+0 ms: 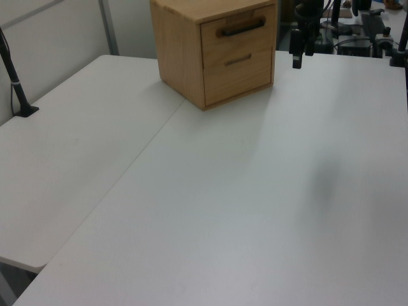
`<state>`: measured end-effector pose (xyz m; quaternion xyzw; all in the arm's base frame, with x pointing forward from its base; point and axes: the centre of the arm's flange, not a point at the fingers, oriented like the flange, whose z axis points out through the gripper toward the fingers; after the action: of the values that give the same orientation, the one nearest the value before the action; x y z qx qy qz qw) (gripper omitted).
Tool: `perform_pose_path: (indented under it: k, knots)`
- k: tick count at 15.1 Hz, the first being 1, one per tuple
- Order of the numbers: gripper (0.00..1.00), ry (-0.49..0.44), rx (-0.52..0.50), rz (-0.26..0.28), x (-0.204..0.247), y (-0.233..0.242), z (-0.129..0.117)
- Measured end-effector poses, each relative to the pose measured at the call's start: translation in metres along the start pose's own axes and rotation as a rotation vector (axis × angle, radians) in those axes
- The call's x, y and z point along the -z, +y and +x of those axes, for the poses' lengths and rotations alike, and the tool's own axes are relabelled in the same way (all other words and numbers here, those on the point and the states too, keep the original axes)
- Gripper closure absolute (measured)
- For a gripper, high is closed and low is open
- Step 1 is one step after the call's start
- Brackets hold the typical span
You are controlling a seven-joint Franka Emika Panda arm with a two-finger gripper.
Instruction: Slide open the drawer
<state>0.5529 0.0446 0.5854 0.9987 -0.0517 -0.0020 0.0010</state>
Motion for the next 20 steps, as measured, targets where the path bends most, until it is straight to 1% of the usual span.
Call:
perform_pose_path:
  k: [15, 17, 20]
  knots:
    - [0.00, 0.000, 0.000, 0.000, -0.0001, 0.0002, 0.0001]
    - [0.00, 0.000, 0.019, 0.000, -0.0002, 0.0002, 0.0002]
    - [0.00, -0.001, 0.079, 0.000, -0.0003, 0.0004, 0.0003]
